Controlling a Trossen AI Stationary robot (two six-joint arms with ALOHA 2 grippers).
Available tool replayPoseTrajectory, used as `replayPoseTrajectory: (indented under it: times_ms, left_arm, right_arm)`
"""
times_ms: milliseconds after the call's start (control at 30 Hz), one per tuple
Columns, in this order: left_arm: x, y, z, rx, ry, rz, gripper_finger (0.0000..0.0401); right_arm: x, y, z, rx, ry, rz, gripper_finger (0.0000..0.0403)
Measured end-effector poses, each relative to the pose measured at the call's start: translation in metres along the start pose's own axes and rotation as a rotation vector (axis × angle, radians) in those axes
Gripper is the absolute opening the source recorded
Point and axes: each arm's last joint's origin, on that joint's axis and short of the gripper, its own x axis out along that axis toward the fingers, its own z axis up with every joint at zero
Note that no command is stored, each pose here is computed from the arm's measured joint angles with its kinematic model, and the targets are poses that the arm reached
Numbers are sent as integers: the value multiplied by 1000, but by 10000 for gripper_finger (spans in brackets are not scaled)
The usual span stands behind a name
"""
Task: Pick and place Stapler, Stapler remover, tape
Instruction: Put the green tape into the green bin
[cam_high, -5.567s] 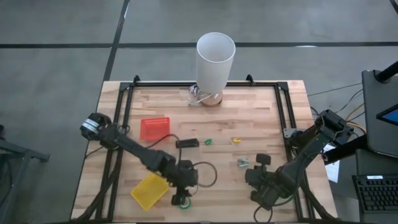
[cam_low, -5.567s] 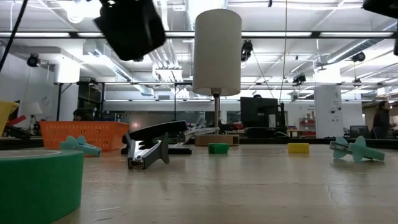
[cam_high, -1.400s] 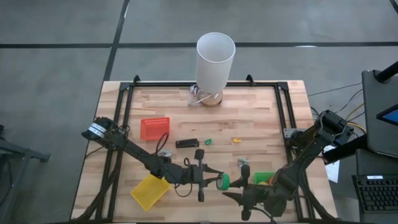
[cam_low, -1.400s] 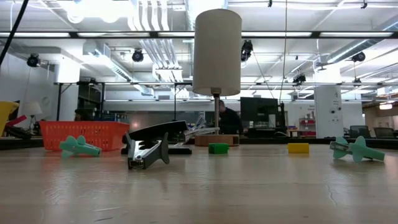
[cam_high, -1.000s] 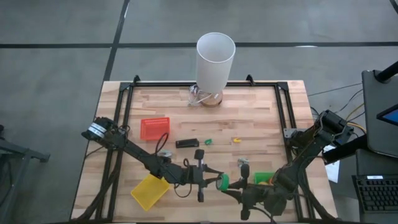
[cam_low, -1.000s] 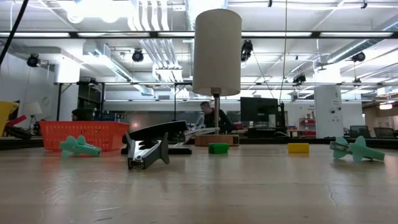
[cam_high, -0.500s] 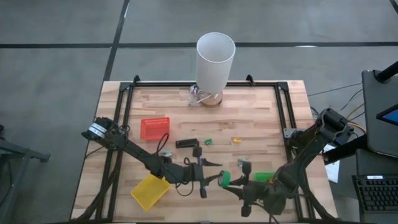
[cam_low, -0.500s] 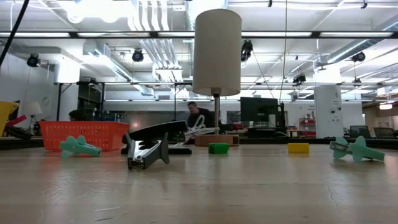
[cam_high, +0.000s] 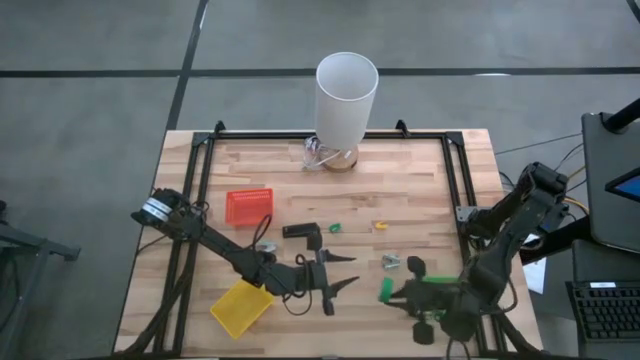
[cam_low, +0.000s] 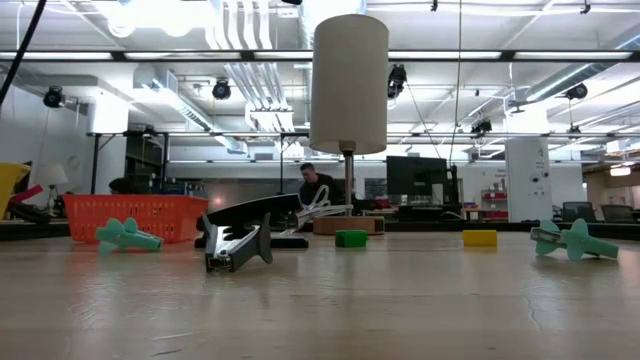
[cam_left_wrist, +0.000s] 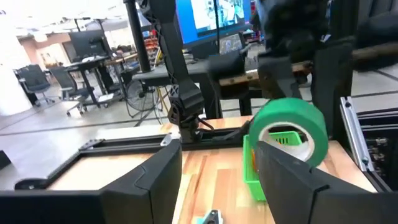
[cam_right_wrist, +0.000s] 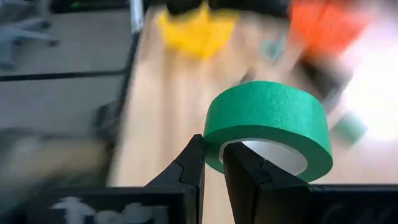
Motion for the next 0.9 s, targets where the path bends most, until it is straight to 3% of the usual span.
replayPoseTrajectory:
  times_ms: [233,433,900]
  left_arm:
    - [0,0,-3,-31,18,-7,204]
    - [-1,0,-3,-40,19,-7,204]
    - [-1,-1,-9,-50,67,-14,204]
  right_arm:
    - [-7,-16,-21,306,427,-17,38]
    - [-12,-22,-32,441,670,-73,38]
    - [8,-25,-53,500,808,-163,38]
